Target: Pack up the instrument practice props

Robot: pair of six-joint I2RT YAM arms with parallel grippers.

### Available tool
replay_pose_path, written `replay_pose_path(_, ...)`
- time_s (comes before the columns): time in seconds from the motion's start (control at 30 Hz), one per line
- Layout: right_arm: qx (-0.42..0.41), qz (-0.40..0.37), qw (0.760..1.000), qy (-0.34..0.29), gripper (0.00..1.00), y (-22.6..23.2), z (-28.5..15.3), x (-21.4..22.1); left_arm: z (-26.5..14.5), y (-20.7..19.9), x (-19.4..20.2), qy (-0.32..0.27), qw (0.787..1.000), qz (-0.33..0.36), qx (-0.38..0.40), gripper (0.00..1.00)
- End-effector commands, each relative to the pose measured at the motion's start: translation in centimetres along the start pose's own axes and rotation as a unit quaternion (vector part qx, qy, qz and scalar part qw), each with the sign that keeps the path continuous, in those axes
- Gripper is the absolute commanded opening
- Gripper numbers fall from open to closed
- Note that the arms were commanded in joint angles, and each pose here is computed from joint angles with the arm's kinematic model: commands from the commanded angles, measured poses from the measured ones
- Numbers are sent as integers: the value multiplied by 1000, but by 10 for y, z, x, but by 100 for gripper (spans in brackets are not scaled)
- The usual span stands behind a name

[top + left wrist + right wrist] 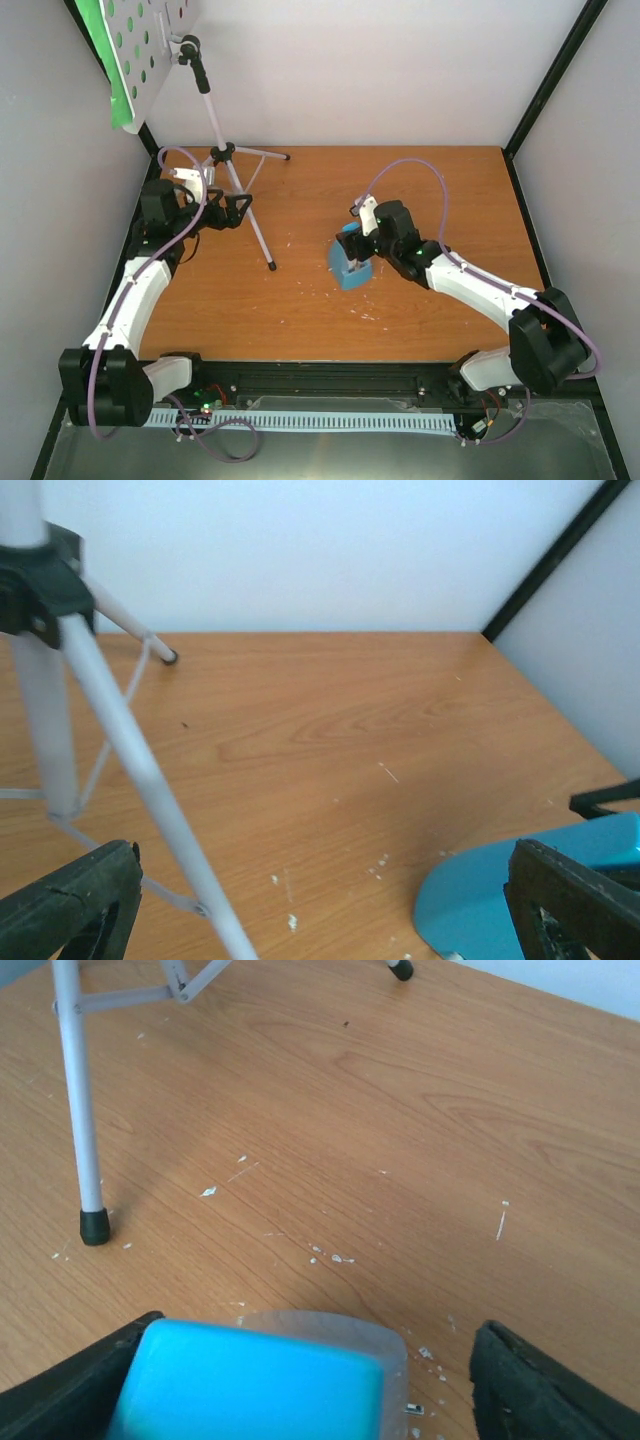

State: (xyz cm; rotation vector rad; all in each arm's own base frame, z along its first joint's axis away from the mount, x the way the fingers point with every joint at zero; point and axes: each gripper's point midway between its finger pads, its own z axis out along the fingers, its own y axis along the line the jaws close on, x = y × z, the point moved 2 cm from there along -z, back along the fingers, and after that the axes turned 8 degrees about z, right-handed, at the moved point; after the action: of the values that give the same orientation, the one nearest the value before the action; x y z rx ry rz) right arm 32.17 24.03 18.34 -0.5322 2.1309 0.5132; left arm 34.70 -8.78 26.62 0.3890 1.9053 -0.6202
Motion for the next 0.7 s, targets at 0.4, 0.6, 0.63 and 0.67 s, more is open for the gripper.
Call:
replay_pose_path(0.4, 200, 128, 966, -104, 63, -108, 14, -19, -14, 25, -14, -19, 994, 21, -108, 99)
replay_pose_path(0.6, 195, 139, 964, -112, 65, -140, 33, -35, -23, 7, -27, -86, 995, 16, -50, 99)
replay_pose_path(0.63, 189, 135, 966, -114, 69, -139, 32, -40, -23, 9, -24, -93, 994, 2, -50, 99)
replay_pose_path(0.67, 178, 129, 969, -114, 74, -135, 29, -47, -21, 12, -21, -100, 994, -14, -44, 100)
